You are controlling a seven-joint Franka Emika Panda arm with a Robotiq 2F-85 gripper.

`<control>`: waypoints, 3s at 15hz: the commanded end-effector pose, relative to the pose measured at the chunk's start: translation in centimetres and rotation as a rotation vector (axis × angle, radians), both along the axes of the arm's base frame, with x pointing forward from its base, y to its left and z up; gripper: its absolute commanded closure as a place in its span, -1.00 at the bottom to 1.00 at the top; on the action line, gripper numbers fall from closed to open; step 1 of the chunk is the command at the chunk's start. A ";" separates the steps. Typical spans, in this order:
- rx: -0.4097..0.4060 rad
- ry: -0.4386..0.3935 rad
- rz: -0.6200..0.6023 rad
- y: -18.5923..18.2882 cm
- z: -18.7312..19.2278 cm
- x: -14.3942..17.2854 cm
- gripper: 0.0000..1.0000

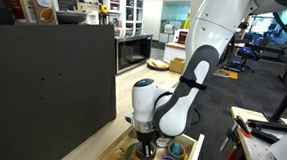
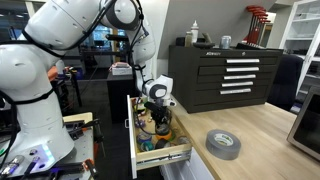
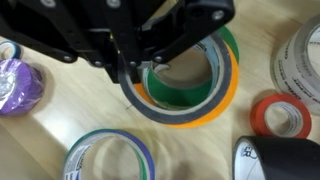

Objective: Remove the small black masking tape from the drawer and place it on top of the counter

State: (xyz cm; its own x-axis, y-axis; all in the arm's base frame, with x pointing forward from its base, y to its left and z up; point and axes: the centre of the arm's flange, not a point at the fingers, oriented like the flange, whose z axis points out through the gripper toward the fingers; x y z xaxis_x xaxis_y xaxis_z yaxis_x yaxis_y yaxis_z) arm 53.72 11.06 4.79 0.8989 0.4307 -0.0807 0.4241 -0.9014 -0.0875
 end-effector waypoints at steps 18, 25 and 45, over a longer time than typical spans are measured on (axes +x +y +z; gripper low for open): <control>-0.056 -0.084 -0.088 0.9 13.8 -7.2 0.91; -0.121 -0.186 -0.191 -2.8 18.0 -2.0 0.91; -0.177 -0.198 -0.395 -13.0 17.9 6.7 -0.25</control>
State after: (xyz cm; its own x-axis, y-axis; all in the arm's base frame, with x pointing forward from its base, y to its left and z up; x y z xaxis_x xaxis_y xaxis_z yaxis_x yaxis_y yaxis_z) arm 64.55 -1.67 19.64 0.9971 0.0444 0.0614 0.0360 -0.9908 0.1306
